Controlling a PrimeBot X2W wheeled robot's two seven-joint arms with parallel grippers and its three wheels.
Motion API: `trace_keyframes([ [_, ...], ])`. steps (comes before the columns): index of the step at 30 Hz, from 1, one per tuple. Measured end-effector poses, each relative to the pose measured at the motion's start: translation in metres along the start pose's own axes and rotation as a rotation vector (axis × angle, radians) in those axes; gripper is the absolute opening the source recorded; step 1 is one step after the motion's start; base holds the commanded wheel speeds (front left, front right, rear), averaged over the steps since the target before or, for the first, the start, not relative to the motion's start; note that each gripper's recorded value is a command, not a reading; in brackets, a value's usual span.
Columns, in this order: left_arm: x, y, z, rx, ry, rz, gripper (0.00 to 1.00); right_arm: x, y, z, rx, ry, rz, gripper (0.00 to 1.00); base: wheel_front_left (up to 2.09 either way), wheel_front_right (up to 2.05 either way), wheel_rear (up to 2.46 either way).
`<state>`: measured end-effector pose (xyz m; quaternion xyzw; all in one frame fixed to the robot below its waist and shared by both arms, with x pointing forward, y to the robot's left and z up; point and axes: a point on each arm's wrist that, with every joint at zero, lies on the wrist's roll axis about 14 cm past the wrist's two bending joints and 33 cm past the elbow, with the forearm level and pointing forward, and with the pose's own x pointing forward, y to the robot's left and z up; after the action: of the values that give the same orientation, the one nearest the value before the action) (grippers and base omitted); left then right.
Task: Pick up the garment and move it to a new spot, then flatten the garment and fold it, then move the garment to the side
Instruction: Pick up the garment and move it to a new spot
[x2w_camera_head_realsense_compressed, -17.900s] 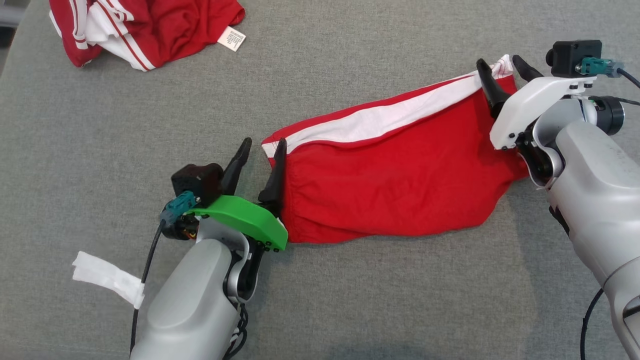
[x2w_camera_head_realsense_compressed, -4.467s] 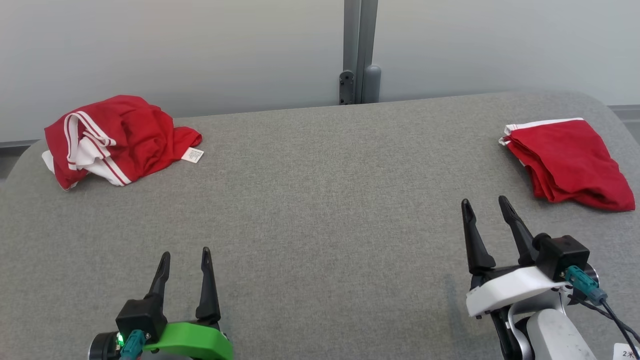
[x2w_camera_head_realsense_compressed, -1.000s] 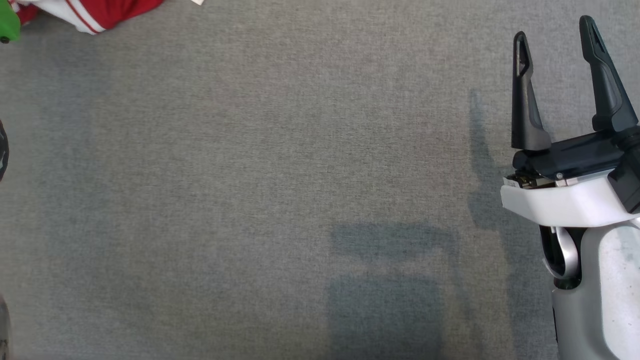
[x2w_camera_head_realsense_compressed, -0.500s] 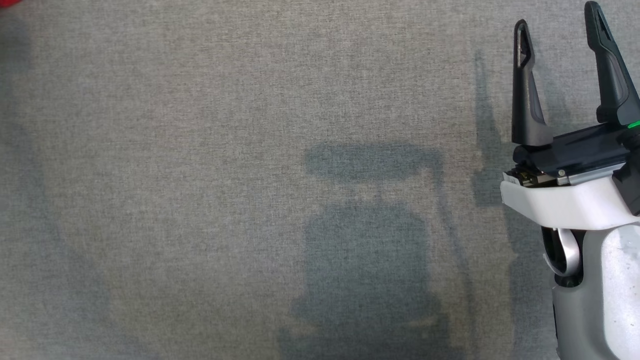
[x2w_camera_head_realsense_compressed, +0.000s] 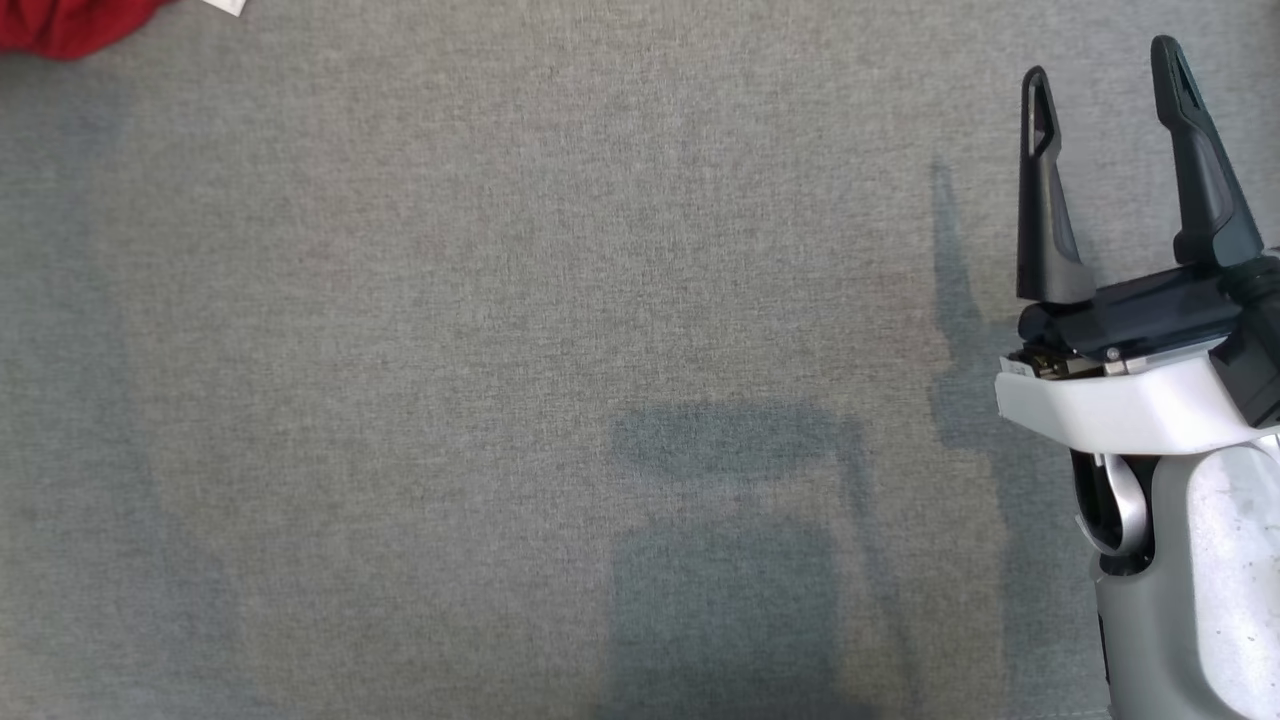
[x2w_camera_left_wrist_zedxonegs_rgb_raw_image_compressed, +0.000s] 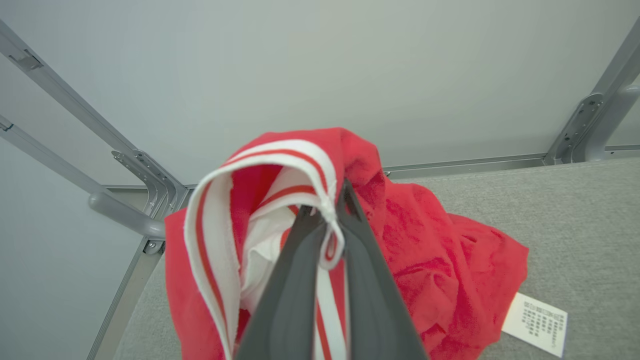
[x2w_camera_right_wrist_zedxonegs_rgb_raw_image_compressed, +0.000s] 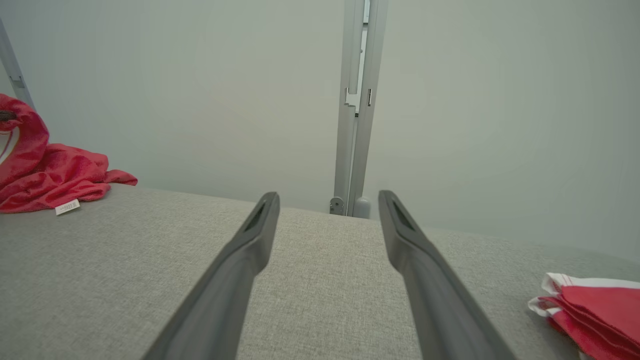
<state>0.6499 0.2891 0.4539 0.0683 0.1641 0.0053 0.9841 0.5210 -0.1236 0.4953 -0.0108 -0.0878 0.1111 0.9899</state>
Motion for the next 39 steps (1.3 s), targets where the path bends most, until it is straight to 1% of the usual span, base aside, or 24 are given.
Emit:
trace_keyframes([
  [5, -0.018, -0.019, 0.069, 0.049, -0.14, -0.061, 0.0, -0.01, -0.002, 0.019, 0.021, -0.025, -0.013, 1.0, 0.0, 0.0, 0.0],
  [10, -0.053, -0.059, 0.138, 0.105, -0.279, -0.173, 0.0, -0.027, -0.006, 0.038, 0.054, -0.045, -0.034, 1.0, 0.0, 0.0, 0.0],
  [16, -0.114, -0.114, 0.214, 0.168, -0.452, -0.321, 0.0, -0.052, -0.014, 0.063, 0.075, -0.076, -0.07, 1.0, 0.0, 0.0, 0.0],
  [20, -0.163, -0.15, 0.265, 0.186, -0.581, -0.413, 0.0, -0.071, -0.02, 0.08, 0.084, -0.104, -0.099, 1.0, 0.0, 0.0, 0.0],
  [23, -0.2, -0.175, 0.296, 0.231, -0.675, -0.469, 0.0, -0.084, -0.025, 0.092, 0.082, -0.124, -0.118, 1.0, 0.0, 0.0, 0.0],
  [27, -0.237, -0.201, 0.328, 0.212, -0.79, -0.533, 0.0, -0.102, -0.038, 0.105, 0.069, -0.149, -0.163, 1.0, 0.0, 0.0, 0.0],
  [29, -0.245, -0.217, 0.332, 0.184, -0.803, -0.58, 0.0, -0.111, -0.046, 0.108, 0.065, -0.155, -0.189, 1.0, 0.0, 0.0, 0.0],
  [31, -0.243, -0.236, 0.314, 0.156, -0.764, -0.632, 0.0, -0.118, -0.051, 0.11, 0.061, -0.154, -0.21, 1.0, 0.0, 0.0, 0.0],
  [35, -0.215, -0.258, 0.237, 0.081, -0.575, -0.698, 0.0, -0.126, -0.058, 0.107, 0.066, -0.143, -0.235, 1.0, 0.0, 0.0, 0.0],
  [39, -0.186, -0.258, 0.151, -0.006, -0.374, -0.686, 0.0, -0.126, -0.06, 0.099, 0.069, -0.122, -0.243, 1.0, 0.0, 0.0, 0.0],
])
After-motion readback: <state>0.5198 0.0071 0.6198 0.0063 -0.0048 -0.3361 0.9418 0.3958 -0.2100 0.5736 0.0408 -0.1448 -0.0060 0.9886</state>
